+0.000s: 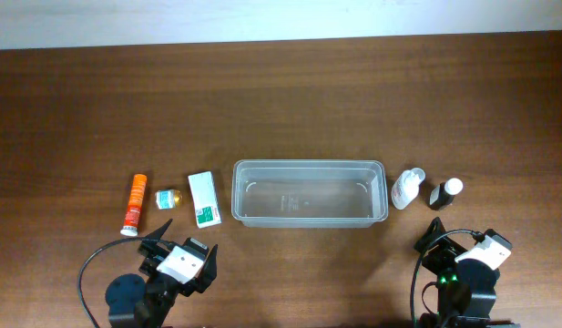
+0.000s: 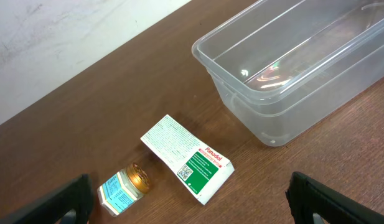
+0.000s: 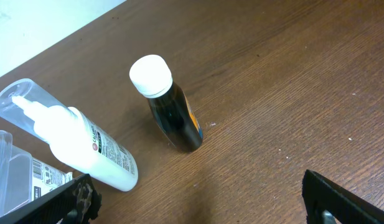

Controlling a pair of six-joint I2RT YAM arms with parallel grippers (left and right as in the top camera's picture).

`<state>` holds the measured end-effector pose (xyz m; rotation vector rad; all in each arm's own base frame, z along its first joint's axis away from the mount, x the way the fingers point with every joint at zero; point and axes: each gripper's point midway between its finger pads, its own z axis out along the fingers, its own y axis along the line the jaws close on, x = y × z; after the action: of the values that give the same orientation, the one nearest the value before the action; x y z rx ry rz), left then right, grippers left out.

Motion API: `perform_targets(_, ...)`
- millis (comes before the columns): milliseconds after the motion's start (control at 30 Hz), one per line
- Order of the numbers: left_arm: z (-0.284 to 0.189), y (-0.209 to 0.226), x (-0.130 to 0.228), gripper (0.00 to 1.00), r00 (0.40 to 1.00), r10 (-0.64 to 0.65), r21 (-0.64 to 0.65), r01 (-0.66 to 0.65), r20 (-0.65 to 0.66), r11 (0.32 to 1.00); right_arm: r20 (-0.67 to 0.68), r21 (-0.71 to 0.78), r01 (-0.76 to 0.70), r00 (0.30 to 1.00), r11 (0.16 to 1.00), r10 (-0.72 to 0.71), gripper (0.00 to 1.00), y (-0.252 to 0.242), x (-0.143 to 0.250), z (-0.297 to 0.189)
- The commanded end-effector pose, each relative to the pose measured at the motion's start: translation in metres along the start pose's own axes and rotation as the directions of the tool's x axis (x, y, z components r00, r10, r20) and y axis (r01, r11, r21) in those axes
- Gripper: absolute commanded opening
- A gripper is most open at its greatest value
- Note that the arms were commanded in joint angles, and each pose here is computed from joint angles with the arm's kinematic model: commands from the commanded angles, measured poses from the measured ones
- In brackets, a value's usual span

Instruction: Pack container

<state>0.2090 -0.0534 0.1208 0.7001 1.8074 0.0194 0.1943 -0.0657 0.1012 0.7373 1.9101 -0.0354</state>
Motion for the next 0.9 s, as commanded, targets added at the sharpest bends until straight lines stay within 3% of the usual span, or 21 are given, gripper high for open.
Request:
perform_targets(0,0.0002,-0.0011,0.0001,1.0,1.0,-0.006,0.004,0.006,0.007,1.0,0.002,-0.004,0.003,1.0,1.0,-0.003,0.98,-0.0004,0.0015,0.0011)
perform_targets(867,0.0002,-0.0011,0.0001,1.0,1.0,-0.006,0.004,0.006,0.007,1.0,-0.008,-0.024,0.002,1.0,1.0,-0.002,0.98,0.0031,0.0031,0.0011)
